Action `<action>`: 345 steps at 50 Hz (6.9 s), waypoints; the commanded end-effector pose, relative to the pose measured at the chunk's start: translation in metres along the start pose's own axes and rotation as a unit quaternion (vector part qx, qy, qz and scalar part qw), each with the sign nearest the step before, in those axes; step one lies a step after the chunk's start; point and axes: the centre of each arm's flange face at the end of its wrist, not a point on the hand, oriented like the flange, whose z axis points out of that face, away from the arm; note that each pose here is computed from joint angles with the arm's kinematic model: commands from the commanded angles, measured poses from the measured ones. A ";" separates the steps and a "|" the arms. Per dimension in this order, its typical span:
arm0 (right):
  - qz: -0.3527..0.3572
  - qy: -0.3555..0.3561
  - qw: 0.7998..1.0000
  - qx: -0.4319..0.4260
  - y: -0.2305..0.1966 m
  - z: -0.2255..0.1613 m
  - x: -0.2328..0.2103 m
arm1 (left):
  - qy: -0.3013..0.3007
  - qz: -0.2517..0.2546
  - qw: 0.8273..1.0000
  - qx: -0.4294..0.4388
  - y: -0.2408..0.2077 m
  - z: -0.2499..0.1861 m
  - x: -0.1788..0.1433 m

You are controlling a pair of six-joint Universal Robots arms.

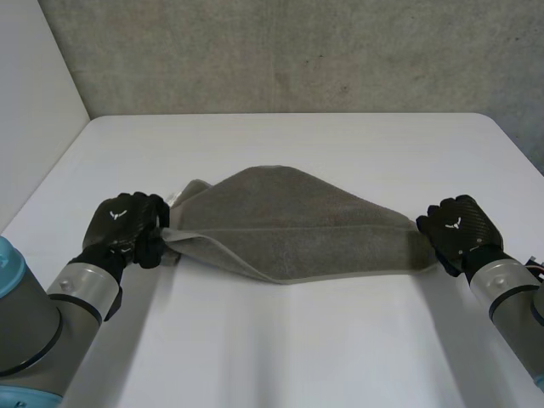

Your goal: Fold the towel.

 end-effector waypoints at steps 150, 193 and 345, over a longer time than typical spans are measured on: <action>0.005 -0.082 0.996 0.041 -0.021 -0.014 -0.019 | -0.002 0.126 0.992 -0.024 0.024 0.026 -0.040; 0.065 0.043 0.995 0.065 -0.045 -0.017 0.052 | -0.038 0.221 0.973 0.049 -0.015 0.018 -0.046; 0.171 -0.008 0.981 -0.097 0.018 0.030 0.006 | -0.014 0.182 0.983 -0.011 0.032 0.083 -0.042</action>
